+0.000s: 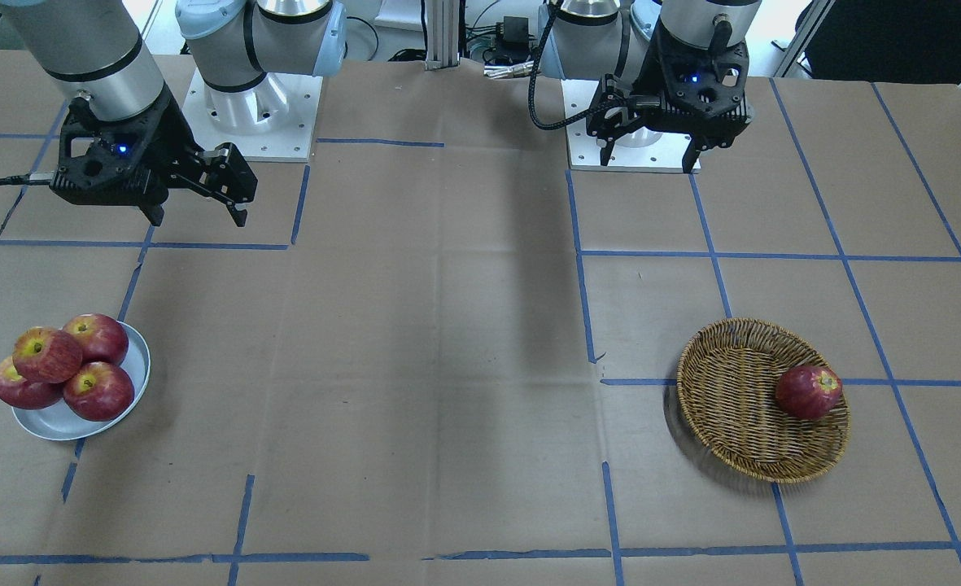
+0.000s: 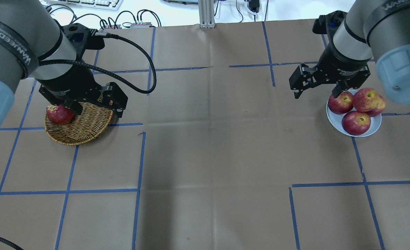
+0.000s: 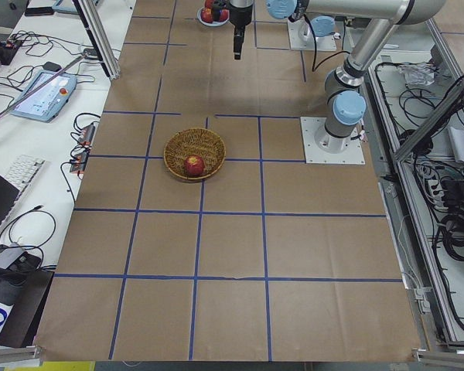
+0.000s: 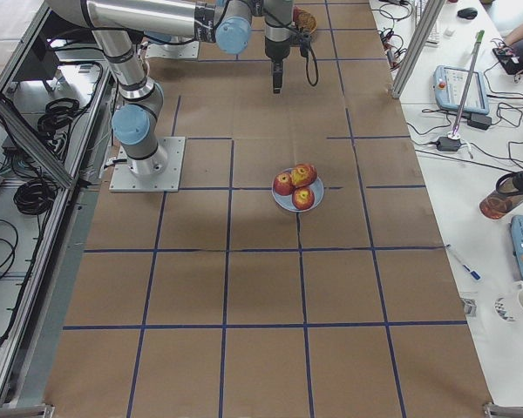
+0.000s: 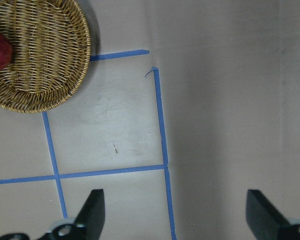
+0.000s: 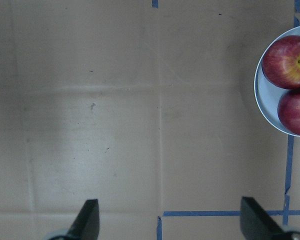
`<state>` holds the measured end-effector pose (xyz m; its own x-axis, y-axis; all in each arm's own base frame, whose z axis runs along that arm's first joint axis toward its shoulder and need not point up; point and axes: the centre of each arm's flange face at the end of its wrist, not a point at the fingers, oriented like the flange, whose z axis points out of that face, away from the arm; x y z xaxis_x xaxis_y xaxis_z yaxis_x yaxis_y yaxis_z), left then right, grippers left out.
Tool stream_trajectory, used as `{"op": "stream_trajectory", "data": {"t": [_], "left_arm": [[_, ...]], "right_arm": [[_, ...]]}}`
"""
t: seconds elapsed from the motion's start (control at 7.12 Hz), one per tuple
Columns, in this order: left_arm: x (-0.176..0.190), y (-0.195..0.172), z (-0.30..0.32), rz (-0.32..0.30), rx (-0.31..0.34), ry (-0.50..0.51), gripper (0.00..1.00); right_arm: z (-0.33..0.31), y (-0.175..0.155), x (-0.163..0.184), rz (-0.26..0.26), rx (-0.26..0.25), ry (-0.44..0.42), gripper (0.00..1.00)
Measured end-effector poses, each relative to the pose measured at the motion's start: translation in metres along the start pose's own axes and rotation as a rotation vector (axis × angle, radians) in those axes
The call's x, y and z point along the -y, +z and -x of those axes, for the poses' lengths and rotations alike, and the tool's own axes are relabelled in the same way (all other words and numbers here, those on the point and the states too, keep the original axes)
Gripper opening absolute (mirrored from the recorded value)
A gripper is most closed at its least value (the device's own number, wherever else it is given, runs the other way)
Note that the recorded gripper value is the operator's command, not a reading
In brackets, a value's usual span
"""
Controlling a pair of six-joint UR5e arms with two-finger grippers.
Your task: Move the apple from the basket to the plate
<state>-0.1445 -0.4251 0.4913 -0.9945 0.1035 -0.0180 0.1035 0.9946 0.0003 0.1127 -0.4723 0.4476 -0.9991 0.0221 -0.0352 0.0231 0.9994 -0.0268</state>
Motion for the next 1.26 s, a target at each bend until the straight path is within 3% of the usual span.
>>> {"op": "stream_trajectory", "data": {"t": [1.26], "left_arm": [[0.0005,0.0014,0.0013,0.004,0.005,-0.001,0.99]], "right_arm": [[0.0103,-0.0122,0.0087,-0.023,0.001,0.009,1.00]]}}
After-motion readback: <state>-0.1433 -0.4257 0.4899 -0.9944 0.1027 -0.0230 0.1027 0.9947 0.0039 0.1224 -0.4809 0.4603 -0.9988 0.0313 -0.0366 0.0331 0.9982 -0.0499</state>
